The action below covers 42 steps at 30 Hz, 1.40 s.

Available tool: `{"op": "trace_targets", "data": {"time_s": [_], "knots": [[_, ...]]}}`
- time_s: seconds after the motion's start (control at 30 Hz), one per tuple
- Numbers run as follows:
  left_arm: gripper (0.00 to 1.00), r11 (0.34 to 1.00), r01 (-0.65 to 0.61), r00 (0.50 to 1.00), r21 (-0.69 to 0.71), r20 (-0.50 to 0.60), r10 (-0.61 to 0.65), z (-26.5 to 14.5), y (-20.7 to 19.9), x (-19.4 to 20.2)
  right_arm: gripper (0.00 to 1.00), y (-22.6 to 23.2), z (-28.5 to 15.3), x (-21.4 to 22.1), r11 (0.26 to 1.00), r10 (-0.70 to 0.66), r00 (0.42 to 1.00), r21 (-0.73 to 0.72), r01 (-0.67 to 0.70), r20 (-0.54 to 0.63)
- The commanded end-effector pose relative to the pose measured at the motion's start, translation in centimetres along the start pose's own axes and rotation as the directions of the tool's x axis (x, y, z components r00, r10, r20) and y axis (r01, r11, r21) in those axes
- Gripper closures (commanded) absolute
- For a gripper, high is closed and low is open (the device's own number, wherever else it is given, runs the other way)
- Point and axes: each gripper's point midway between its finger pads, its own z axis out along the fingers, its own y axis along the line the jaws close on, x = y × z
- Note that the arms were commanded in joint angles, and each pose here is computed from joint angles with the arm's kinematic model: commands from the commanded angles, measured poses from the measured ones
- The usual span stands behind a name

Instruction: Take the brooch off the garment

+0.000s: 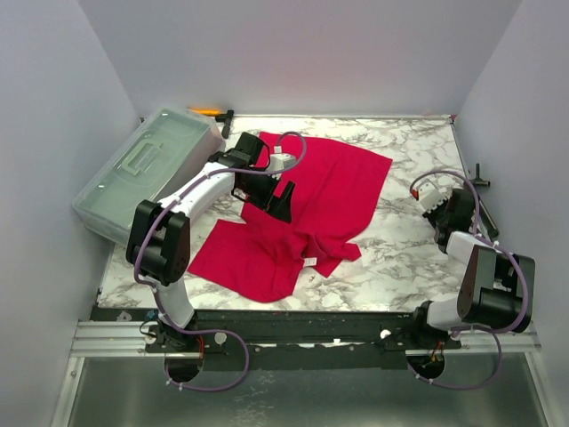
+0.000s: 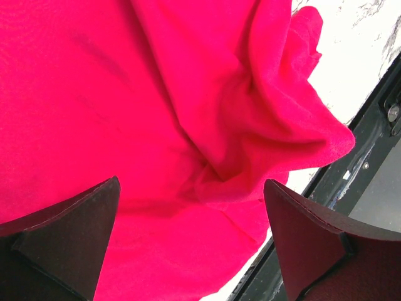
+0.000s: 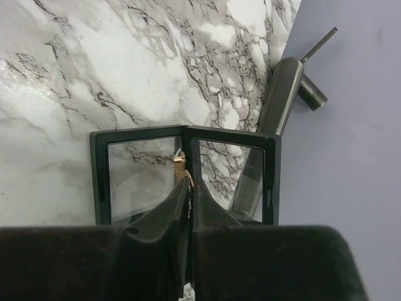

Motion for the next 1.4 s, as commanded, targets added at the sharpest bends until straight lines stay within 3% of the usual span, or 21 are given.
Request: {"op": "trace_targets", "data": {"time_s": [0.0, 0.57, 0.9, 1.37], "knots": [[0.01, 1.0, -0.012, 1.0, 0.0, 0.006, 0.012, -0.1, 0.1, -0.6, 0.86, 1.4, 0.3, 0.6, 0.999, -0.009, 1.0, -0.051, 0.009, -0.007], [0.01, 1.0, -0.013, 1.0, -0.02, 0.004, 0.013, -0.1, 0.4, -0.6, 0.72, 2.3, -0.2, 0.0, 0.993, -0.006, 1.0, -0.119, 0.008, 0.016], [0.01, 1.0, -0.009, 1.0, -0.018, 0.003, 0.009, 0.0, 0.4, -0.6, 0.51, 2.6, -0.6, -0.3, 0.988, -0.007, 1.0, -0.151, 0.011, 0.027], [0.01, 1.0, -0.025, 1.0, -0.007, 0.011, 0.025, -0.2, 0.1, -0.7, 0.39, 2.5, -1.9, -2.7, 0.97, 0.052, 0.995, -0.241, -0.029, 0.09]]}}
